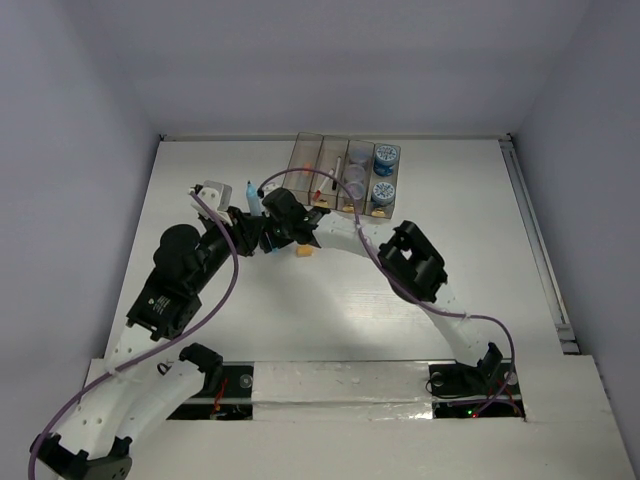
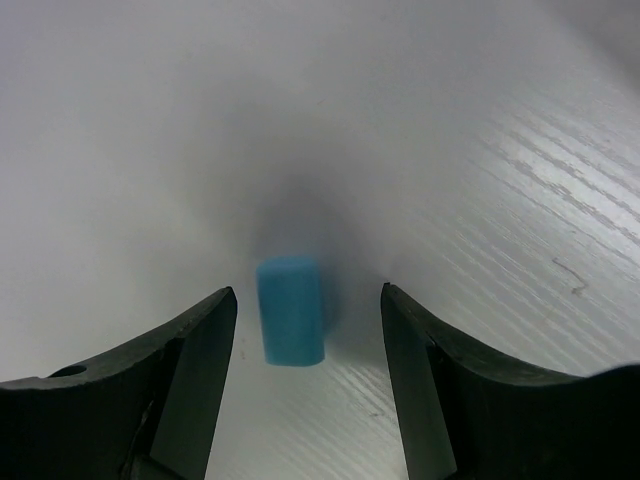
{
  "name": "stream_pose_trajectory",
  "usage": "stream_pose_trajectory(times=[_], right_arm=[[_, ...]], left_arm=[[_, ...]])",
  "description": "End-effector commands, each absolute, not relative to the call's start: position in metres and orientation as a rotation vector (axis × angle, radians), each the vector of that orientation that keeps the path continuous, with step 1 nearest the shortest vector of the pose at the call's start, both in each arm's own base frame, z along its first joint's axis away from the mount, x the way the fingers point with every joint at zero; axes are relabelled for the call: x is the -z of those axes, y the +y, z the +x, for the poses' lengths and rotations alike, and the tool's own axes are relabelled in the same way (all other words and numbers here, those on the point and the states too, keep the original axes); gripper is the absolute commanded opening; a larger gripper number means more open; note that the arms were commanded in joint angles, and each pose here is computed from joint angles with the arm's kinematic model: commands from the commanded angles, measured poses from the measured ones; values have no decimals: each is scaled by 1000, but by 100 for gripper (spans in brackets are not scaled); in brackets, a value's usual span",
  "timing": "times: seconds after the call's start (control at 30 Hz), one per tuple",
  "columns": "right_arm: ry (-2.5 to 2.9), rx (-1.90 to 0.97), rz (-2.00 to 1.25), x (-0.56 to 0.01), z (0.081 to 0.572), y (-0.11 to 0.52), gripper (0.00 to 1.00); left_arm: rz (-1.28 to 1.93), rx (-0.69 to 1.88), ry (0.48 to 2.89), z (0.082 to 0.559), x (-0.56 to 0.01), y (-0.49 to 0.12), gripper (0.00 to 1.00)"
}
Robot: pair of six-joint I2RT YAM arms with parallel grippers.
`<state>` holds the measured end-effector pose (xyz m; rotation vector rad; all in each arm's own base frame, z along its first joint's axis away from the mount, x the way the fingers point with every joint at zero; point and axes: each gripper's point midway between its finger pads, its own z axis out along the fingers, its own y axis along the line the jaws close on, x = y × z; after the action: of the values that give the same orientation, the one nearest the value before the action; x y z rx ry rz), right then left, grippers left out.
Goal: Sort the stationery into containers
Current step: Pick up the pen cap from the center of the board.
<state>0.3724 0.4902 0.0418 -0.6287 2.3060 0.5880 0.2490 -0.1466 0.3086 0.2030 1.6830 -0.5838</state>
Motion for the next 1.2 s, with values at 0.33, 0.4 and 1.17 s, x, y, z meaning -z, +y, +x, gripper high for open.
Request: stream_pose_trajectory(times=[0.33,0.4,1.17], right_arm=[[2340,-306,-817,-8,360,483,62],[2338,-295,-817,-8,361,482,61],[2244,-391,-648,-50,376,497,0]], left_arm=[[140,522,1591,251,-337,-127,0],[136,520,1587,250,-338,-126,0],[116,494,1589,255,-336,-119,0]])
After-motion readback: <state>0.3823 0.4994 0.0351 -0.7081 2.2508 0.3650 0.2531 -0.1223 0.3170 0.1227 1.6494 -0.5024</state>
